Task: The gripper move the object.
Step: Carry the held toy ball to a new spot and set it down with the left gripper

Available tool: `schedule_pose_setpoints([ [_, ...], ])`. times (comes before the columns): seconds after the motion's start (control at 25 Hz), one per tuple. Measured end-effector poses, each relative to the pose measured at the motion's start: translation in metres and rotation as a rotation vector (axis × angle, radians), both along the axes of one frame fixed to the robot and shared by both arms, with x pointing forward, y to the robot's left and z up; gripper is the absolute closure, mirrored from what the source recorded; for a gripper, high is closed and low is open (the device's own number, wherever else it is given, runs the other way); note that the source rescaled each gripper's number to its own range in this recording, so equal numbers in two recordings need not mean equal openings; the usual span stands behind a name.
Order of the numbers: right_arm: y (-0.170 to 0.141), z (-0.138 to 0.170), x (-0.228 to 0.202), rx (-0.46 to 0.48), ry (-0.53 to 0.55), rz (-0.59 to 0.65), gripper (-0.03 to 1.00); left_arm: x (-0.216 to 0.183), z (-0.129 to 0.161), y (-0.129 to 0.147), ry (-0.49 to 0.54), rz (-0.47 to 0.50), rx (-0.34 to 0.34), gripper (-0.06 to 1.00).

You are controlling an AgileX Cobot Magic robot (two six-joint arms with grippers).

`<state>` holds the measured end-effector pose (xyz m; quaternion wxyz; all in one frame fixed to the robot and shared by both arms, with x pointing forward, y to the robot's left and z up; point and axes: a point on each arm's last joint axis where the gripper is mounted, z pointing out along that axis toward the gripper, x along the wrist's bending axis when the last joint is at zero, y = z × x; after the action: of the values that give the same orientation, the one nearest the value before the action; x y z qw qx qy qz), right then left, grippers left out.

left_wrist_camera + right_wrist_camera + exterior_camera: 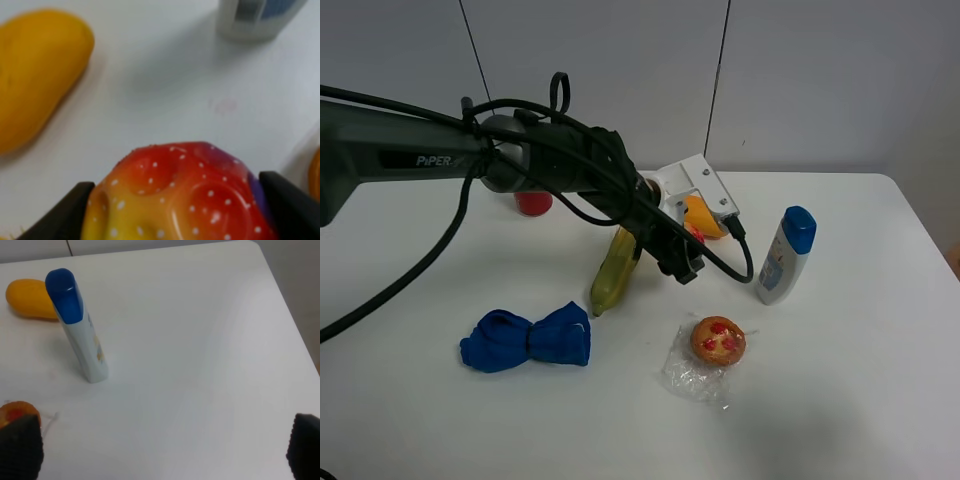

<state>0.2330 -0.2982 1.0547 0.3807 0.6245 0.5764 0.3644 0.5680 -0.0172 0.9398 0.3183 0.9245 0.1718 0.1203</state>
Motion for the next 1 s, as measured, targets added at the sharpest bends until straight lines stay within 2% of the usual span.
schedule_pose_setpoints([
  [0.44,0.000,0.000,0.000,0.000,0.000,0.000,-0.03,0.020,-0.034,-0.029,0.036,-0.011,-0.007,0.91],
  [0.68,0.000,0.000,0.000,0.000,0.000,0.000,-0.03,0.021,-0.051,-0.031,0.072,-0.001,0.004,0.91],
  [0.92,0.000,0.000,0.000,0.000,0.000,0.000,-0.03,0.020,-0.056,-0.031,0.081,-0.002,0.010,0.91],
  [0.96,0.000,0.000,0.000,0.000,0.000,0.000,-0.03,0.021,-0.057,-0.031,0.081,-0.002,0.011,0.86],
  [1.0,0.000,0.000,0.000,0.000,0.000,0.000,-0.03,0.020,-0.058,-0.031,0.083,-0.002,0.012,0.76],
])
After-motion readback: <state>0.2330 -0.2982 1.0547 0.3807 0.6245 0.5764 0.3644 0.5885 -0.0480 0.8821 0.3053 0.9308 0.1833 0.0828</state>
